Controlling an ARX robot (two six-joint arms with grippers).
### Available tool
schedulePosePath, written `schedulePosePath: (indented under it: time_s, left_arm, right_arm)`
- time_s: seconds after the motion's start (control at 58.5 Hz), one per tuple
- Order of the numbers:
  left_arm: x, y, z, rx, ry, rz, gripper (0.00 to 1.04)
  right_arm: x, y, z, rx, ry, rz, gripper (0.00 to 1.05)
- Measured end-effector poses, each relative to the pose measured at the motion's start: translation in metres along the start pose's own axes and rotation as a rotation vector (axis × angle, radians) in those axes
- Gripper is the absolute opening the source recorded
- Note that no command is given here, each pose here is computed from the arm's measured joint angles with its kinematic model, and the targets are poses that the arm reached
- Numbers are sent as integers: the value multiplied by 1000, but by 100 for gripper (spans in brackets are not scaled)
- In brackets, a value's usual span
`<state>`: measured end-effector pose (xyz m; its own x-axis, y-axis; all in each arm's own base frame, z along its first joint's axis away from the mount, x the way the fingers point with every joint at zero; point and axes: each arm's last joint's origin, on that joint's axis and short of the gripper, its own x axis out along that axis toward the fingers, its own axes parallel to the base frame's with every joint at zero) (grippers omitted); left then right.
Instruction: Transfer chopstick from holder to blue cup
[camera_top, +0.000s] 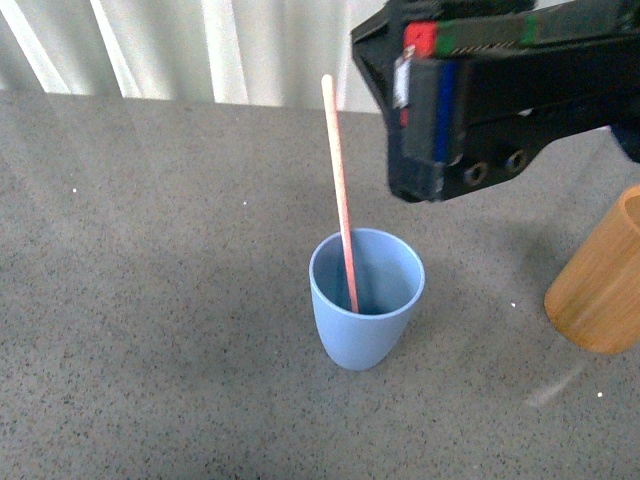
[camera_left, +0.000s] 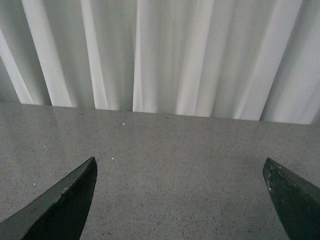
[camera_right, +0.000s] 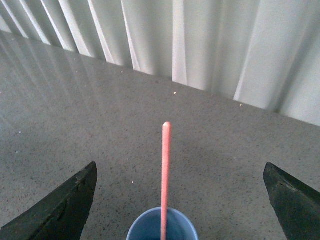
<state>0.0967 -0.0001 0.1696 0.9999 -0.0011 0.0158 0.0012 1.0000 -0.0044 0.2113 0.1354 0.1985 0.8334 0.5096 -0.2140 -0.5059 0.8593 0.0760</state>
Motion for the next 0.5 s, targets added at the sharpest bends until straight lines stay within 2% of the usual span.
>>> schedulePosePath:
  time_s: [0.188,0.496]
  left_arm:
    - [0,0,0,0,0,0,98]
    - [0,0,0,0,0,0,98]
  right_arm:
    - [-16,-6,23,24,-82,-32,95]
    - [-15,-6,22,26,-75,-30,95]
